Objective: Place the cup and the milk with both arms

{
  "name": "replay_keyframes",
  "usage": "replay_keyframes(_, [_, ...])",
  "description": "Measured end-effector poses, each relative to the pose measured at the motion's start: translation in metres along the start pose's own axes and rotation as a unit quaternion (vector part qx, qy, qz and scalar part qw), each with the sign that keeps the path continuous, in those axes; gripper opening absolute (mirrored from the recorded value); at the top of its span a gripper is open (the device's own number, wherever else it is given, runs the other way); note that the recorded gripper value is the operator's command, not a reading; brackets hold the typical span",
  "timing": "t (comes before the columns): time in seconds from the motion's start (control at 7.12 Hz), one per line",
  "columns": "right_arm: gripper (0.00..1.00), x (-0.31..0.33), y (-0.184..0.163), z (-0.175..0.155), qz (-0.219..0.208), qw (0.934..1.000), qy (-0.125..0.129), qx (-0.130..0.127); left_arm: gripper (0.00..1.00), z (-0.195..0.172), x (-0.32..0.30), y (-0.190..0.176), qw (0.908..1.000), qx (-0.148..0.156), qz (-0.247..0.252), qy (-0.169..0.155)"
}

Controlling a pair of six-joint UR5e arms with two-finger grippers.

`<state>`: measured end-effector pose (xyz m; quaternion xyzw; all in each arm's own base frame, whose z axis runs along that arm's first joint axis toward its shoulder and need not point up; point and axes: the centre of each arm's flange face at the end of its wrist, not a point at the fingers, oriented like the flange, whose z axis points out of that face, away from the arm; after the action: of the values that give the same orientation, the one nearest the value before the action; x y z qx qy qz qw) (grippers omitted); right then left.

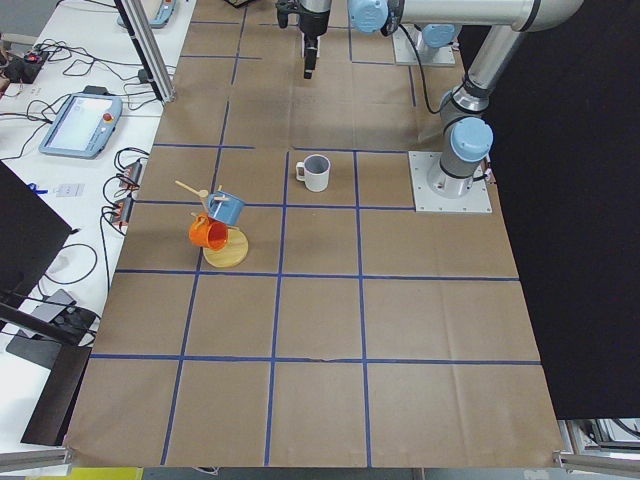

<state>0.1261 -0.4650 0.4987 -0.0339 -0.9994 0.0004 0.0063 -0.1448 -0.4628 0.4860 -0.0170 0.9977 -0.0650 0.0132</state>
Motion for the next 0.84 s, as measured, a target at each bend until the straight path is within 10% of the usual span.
replay_keyframes(0.84, [1.00, -0.028, 0.007, 0.001, -0.007, 1.0000, -0.001, 0.004, 1.00, -0.004, 0.000, 0.001, 1.0000, 0.003, 0.001, -0.001])
